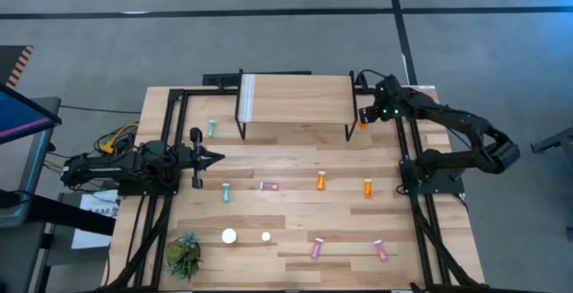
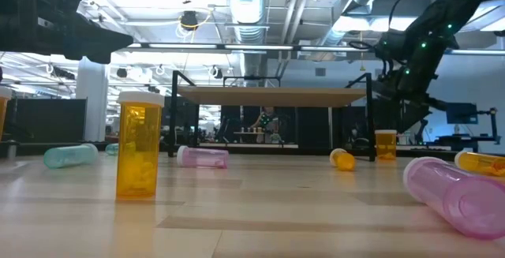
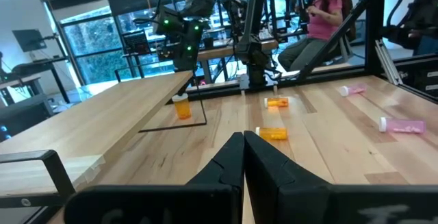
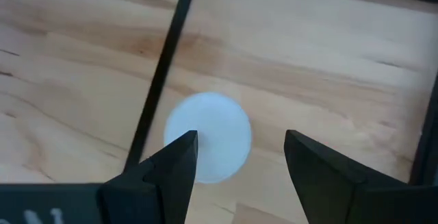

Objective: Pick and place medicine bottles onto shelf by color
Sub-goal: Put the top large orange pill bottle on the shelf

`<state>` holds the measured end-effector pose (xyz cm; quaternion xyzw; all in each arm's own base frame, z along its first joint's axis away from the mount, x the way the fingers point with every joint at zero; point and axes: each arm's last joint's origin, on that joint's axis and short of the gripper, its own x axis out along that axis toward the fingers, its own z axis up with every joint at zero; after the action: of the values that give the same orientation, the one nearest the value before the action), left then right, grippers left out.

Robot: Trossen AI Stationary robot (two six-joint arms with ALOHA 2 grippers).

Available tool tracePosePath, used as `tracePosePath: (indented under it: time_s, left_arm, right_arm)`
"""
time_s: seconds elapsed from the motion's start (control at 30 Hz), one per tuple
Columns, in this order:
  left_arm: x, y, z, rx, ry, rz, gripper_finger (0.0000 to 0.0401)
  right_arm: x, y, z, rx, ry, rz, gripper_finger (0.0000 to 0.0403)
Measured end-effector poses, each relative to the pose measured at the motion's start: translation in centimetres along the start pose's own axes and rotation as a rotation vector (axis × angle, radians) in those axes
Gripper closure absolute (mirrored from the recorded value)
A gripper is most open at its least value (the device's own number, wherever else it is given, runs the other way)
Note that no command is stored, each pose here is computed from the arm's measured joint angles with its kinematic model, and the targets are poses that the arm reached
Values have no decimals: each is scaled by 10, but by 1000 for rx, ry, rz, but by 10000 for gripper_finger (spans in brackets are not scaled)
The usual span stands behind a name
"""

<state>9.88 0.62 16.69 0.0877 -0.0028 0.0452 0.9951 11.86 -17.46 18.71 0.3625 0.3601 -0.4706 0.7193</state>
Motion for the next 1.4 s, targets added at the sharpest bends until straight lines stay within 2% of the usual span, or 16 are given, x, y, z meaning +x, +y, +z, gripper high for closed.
tracePosePath:
  time_s: [0.1,0.27,0.37,1.23,1.4]
  left_arm:
    - [0,0,0,0,0,0,401]
    - [0,0,0,0,0,0,401]
    - [0,0,0,0,-1,0,401]
    - [0,0,0,0,0,-1,401]
    - [0,0,0,0,0,0,401]
  right_arm:
    - [0,3,1,-12,-16,24,158]
    - [0,16,1,-142,-51,65,158]
    - [0,21,-1,-180,-60,51,158]
    - [-1,27,-5,-226,-52,47,157]
    - [-1,26,-4,-225,-65,11,157]
